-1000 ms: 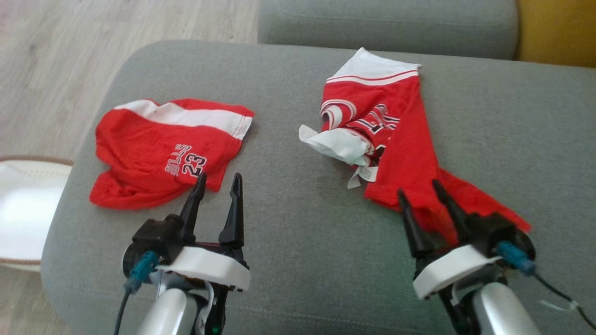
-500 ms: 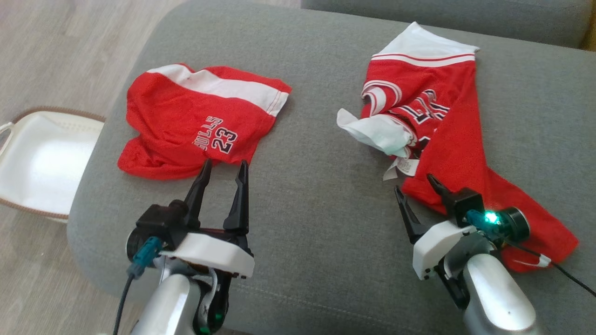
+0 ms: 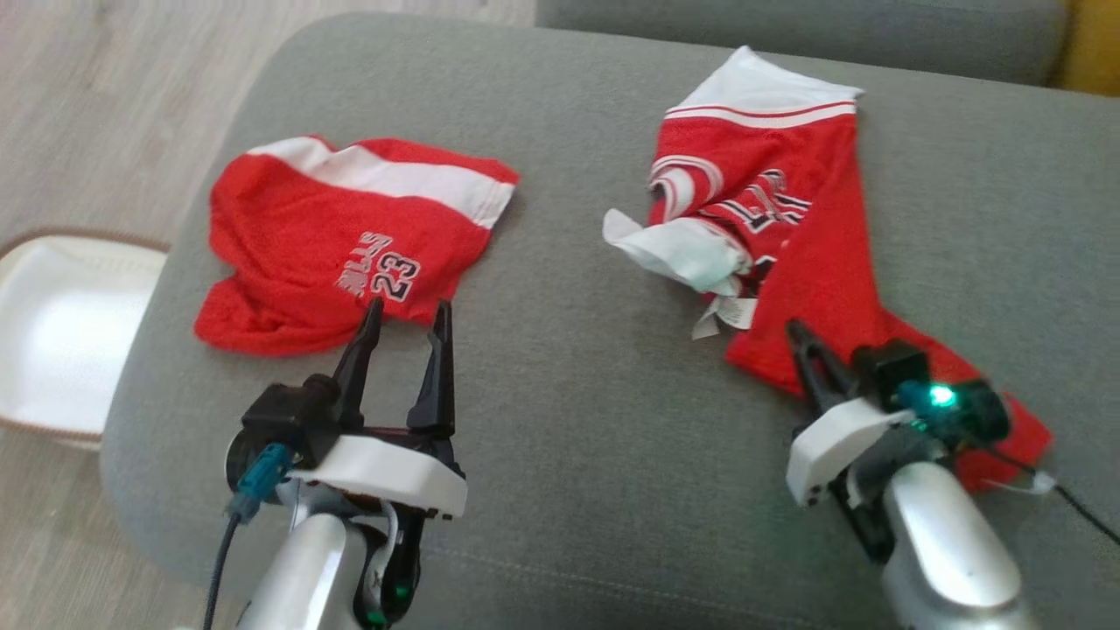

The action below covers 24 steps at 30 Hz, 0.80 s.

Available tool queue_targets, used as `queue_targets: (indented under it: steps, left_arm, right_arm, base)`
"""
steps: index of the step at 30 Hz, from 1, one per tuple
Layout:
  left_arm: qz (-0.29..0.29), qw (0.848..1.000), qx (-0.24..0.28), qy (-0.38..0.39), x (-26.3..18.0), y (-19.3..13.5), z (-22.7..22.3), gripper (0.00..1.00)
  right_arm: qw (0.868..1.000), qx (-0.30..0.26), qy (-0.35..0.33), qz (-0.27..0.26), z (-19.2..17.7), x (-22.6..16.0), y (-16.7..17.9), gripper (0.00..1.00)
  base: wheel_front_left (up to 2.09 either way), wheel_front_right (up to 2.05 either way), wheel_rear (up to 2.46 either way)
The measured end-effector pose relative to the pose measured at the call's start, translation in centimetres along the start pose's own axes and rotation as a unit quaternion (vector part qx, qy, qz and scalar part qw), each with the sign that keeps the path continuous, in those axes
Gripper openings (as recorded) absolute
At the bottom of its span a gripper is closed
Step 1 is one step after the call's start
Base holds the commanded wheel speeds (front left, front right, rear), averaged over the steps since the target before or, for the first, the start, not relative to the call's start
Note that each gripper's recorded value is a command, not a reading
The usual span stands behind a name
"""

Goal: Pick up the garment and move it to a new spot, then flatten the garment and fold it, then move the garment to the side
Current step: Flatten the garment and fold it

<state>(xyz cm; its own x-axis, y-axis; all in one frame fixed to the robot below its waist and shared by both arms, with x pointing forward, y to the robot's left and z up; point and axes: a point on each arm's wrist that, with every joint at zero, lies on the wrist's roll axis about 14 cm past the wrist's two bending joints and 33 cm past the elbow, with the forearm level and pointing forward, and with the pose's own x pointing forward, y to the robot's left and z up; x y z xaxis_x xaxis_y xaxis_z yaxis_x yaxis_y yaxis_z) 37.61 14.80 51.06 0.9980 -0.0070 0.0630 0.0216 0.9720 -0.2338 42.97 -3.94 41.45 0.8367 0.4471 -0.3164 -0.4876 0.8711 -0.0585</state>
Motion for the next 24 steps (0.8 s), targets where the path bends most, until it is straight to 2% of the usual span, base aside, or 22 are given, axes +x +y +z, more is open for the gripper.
queue_targets:
  steps: [6, 14, 15, 24]
  left_arm:
    - [-0.027, 1.0, -0.005, -0.007, 0.4, -1.8, 0.4, 1.0]
    - [-0.043, 0.999, -0.009, -0.006, 0.7, -2.9, 0.2, 1.0]
    - [-0.043, 0.999, -0.009, -0.006, 0.7, -2.9, 0.2, 1.0]
    - [-0.032, 0.999, -0.007, 0.009, 0.9, -1.9, -0.8, 1.0]
  right_arm:
    - [0.993, 0.005, -0.058, -0.098, 4.8, -2.3, -6.4, 0.0]
    - [0.97, -0.06, -0.067, -0.227, 10.3, -7.1, -17.9, 0.0]
    - [0.97, -0.06, -0.067, -0.227, 10.3, -7.1, -17.9, 0.0]
    - [0.944, -0.154, -0.028, -0.289, 13.7, -6.6, -25.9, 0.0]
  base:
    - [0.0, 0.0, 0.0]
    - [0.0, 0.0, 0.0]
    - [0.0, 0.0, 0.0]
    - [0.0, 0.0, 0.0]
